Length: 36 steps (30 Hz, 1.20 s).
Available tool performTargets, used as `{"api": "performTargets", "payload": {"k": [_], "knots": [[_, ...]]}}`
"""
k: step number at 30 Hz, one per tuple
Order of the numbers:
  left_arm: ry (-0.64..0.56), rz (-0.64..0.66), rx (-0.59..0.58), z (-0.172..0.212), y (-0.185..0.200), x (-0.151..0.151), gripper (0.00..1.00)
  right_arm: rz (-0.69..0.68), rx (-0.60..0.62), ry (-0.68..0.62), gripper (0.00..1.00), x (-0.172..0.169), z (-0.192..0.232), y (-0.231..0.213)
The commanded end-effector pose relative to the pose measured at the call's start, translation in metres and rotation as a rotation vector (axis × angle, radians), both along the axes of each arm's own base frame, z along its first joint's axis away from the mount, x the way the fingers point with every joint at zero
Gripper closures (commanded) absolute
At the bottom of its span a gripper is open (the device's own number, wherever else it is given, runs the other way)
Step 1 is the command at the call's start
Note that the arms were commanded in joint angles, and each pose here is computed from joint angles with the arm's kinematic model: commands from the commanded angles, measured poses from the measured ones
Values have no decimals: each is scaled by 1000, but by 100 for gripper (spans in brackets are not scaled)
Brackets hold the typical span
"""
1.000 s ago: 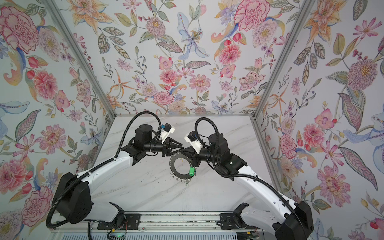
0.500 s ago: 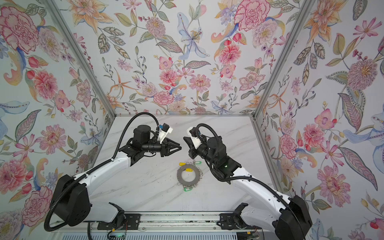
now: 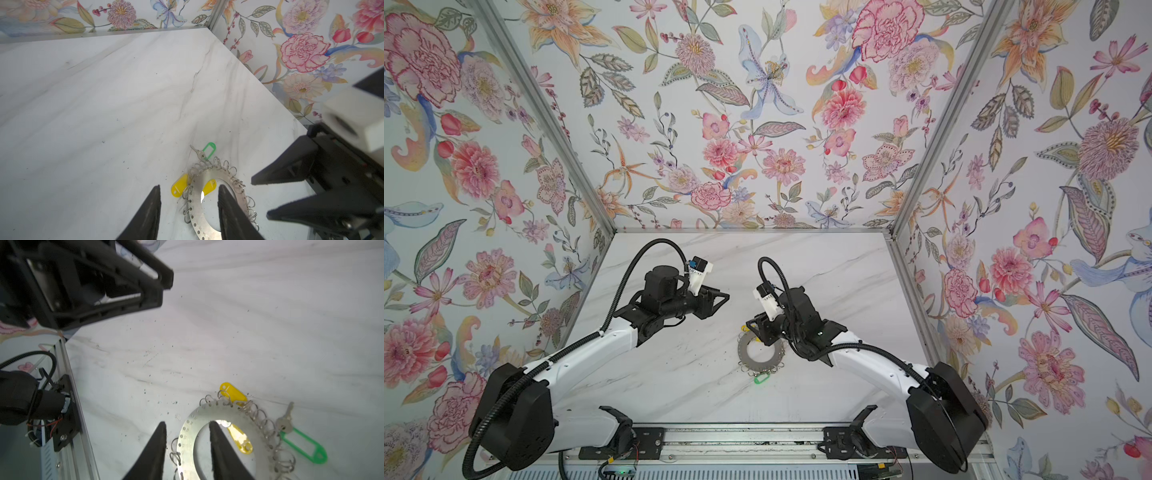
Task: Remove the keys from the keyring
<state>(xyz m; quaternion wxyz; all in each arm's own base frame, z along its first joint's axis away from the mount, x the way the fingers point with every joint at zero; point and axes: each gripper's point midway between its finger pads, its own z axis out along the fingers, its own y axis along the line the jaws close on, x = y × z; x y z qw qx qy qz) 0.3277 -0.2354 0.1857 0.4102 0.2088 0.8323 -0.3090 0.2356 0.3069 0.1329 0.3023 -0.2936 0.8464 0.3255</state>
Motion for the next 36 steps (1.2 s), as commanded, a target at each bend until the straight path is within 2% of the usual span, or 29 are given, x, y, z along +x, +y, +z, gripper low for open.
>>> {"api": "performTargets", "payload": {"k": [1,5,6,8,11,16,25,31,34,36], "knots": [[-42,188,47,0,35,14,51,-47,-162,157,55,-19,-38,-1],[-55,254,27,-2,53,9,48,-78,-286,230,46,-31,-65,7],[-57,260,21,-2,56,7,47,-85,-310,229,35,-32,-68,10],[-60,269,18,-5,60,4,46,-94,-349,221,32,-32,-74,18],[-55,270,12,-9,63,-2,46,-106,-411,219,31,-29,-86,27],[-48,260,14,-15,66,-8,46,-160,-555,169,31,-19,-103,18],[-47,256,10,-18,68,-9,45,-188,-598,101,32,-17,-96,15],[-48,245,-5,-16,66,-9,45,-167,-612,158,34,-22,-116,23],[-55,246,-3,-13,67,-10,45,-169,-630,182,39,-24,-129,21],[-57,250,3,-13,69,-11,45,-170,-617,188,48,-24,-132,22]]}}
